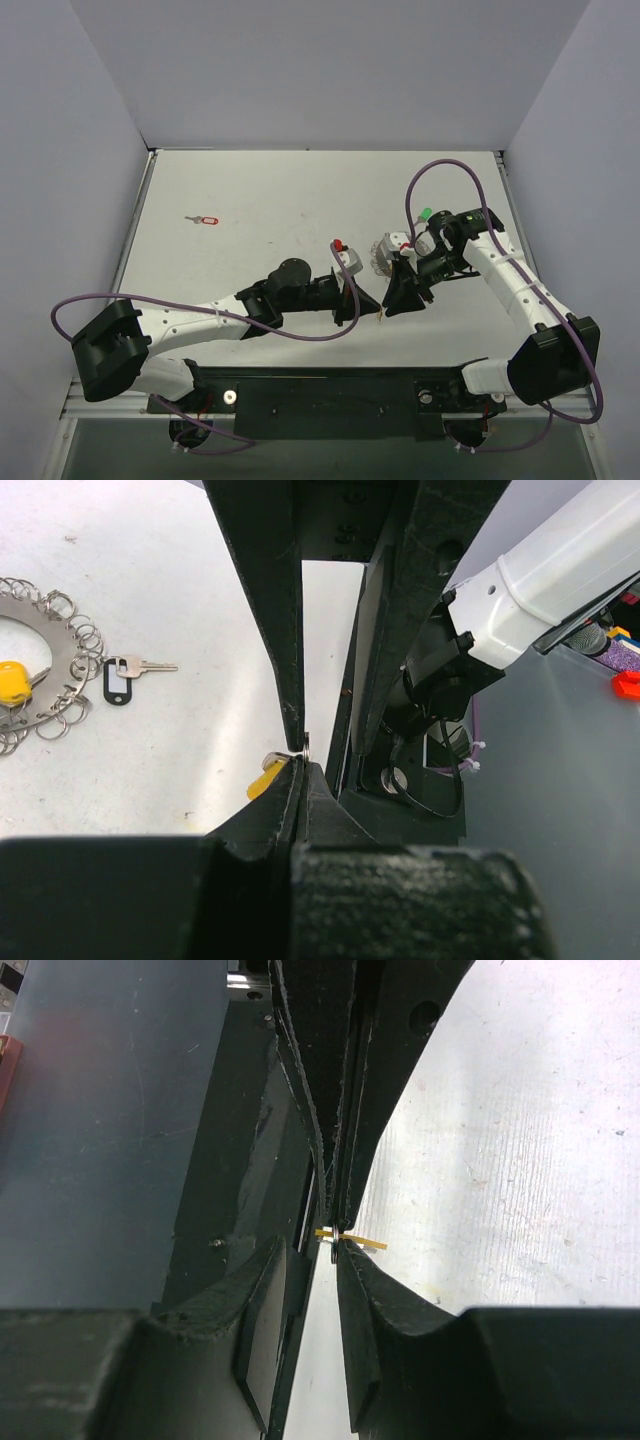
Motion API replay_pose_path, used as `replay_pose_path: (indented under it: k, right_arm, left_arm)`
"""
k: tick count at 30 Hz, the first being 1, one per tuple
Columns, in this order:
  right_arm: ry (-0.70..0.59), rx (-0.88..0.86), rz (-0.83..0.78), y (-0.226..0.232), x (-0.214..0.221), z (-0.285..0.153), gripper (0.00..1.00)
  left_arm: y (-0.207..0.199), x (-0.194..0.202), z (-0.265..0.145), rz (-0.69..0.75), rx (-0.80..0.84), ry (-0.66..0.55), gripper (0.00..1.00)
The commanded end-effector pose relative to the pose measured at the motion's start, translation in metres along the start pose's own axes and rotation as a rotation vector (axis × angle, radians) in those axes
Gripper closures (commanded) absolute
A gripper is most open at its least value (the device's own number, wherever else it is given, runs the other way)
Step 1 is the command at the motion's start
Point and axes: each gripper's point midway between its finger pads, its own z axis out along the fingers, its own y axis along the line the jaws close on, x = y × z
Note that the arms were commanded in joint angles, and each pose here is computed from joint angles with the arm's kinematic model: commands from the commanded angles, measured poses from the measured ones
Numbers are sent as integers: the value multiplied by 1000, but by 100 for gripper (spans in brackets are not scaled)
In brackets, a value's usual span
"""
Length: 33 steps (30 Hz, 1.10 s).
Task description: Put the keys on the keyring
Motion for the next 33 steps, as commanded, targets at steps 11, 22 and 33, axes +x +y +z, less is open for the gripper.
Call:
replay_pose_path:
  k: [11,22,33]
  right_arm:
    - [-12,-23,48,5,0,4,79]
    - [48,19,102,-7,23,-3,72]
    - [132,223,373,-43,58,-23,59]
  left_arm:
    - [-17,-34,6,19,52,-77,100]
    - [12,1,-17,-5,-61,-69,93]
    - [69,69,-7,-117,-184,176,48]
